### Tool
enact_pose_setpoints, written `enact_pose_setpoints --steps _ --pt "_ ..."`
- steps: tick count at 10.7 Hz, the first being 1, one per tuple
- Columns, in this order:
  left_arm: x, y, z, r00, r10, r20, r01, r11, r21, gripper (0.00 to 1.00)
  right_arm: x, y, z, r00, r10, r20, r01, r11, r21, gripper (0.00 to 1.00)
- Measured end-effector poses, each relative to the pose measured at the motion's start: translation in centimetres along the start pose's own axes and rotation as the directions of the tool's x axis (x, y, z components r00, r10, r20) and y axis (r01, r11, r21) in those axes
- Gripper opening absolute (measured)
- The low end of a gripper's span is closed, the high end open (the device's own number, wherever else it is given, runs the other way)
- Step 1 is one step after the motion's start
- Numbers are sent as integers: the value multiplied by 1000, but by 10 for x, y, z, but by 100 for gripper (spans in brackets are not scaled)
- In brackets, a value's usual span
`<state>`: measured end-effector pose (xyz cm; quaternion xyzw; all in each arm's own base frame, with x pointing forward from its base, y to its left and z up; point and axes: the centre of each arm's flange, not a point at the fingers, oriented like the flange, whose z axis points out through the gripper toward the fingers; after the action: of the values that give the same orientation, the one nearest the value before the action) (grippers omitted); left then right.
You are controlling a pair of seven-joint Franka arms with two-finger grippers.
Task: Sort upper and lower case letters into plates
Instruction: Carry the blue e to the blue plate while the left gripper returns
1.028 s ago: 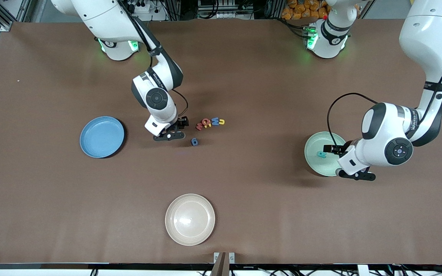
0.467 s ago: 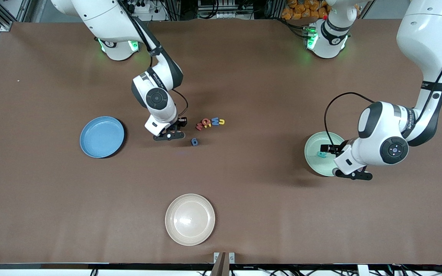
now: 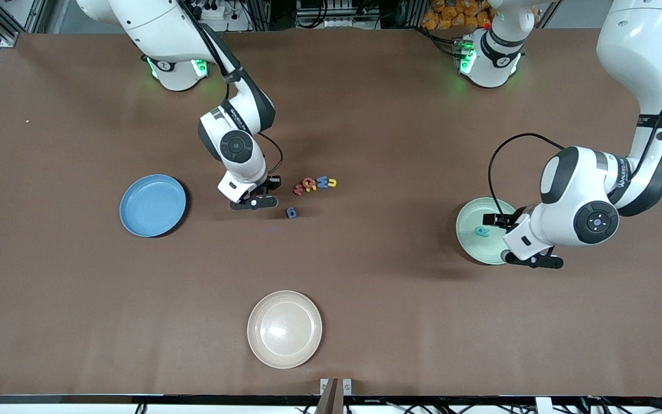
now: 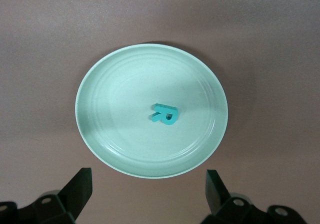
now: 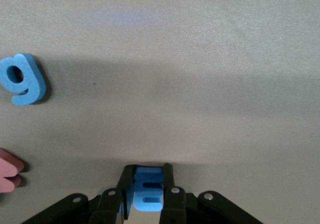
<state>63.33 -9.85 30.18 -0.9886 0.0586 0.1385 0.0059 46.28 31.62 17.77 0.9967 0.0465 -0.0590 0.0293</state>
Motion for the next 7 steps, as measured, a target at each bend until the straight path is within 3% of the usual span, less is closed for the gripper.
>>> enact_pose_setpoints --steps 4,7 --pt "-4 22 -22 1000 15 -22 -15 1000 -1 95 17 14 -30 998 39 59 -37 999 -34 27" --pt "-13 69 -44 996 -80 -31 80 997 -21 95 53 90 -75 988 22 153 -17 999 -35 27"
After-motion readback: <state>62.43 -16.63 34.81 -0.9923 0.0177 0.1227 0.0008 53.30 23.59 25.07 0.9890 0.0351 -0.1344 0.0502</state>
